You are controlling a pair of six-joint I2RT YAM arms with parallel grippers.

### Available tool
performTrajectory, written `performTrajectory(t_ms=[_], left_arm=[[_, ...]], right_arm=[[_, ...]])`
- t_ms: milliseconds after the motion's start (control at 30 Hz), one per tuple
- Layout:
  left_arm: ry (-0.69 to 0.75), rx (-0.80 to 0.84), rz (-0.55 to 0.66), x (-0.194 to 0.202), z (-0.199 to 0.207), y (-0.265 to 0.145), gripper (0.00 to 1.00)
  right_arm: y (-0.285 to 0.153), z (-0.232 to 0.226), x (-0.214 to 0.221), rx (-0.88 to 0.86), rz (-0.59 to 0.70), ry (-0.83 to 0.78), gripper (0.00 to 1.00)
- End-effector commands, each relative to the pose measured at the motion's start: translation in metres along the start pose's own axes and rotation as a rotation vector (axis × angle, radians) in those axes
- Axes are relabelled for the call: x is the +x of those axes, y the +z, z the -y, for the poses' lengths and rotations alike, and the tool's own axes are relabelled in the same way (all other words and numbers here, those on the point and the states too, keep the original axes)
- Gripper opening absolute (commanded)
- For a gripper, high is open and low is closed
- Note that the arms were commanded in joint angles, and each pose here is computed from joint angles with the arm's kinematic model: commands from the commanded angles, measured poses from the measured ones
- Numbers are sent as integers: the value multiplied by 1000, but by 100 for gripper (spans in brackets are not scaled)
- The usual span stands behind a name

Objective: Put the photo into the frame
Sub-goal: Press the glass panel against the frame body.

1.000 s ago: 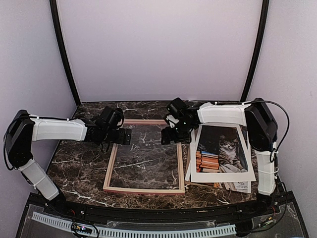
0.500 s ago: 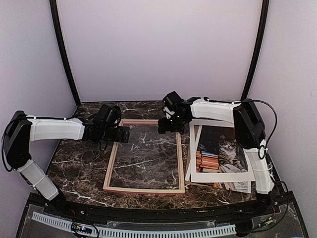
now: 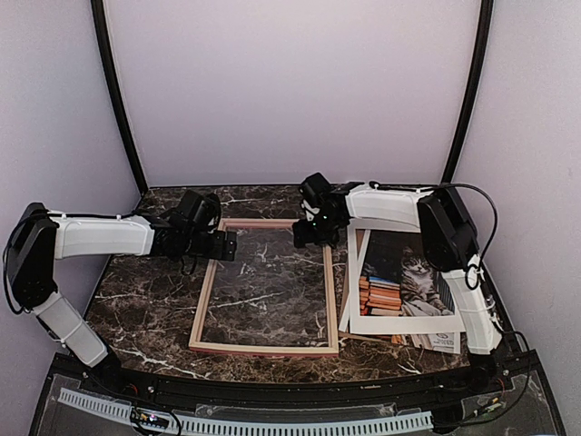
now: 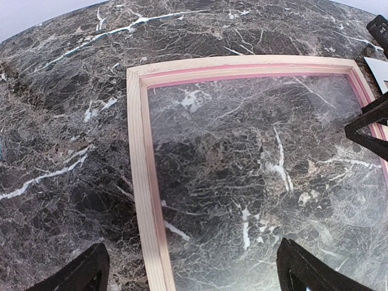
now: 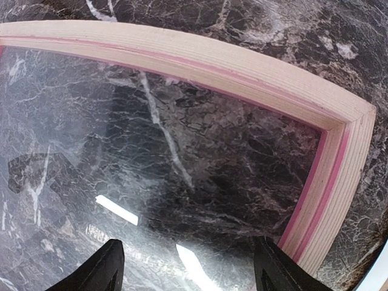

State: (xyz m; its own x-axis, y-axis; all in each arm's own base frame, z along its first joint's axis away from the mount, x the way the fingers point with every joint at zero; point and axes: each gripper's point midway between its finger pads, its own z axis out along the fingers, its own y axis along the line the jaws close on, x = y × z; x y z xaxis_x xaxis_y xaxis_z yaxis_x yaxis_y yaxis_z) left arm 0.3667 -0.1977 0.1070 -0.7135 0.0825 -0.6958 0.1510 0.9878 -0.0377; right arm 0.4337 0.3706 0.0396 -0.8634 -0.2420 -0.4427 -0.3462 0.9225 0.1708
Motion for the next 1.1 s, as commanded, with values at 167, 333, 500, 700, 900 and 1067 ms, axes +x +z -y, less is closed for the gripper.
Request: performTrajectory(t_ms=[167,333,500,700,900,1067], left_arm=[[-19,6,-32,7,-10,5,99],[-23,13,-32,6,-11,4,99],[-9,104,-38,6,5,2,99],[1,335,2,-2,42,-15,99],[61,463,15,-17,83,-37,99],[109,522,-5,-15,124,-41,99]], right_arm=[[-56,-5,-16,-62,125,13,75],[-87,0,-15,-72,177,28,75],[-109,38,5,-15,195,82,76],[-141,108,36,122,224,169,80],[-164,184,83,228,209,316,84],[-181,223,116,283,196,395,86]])
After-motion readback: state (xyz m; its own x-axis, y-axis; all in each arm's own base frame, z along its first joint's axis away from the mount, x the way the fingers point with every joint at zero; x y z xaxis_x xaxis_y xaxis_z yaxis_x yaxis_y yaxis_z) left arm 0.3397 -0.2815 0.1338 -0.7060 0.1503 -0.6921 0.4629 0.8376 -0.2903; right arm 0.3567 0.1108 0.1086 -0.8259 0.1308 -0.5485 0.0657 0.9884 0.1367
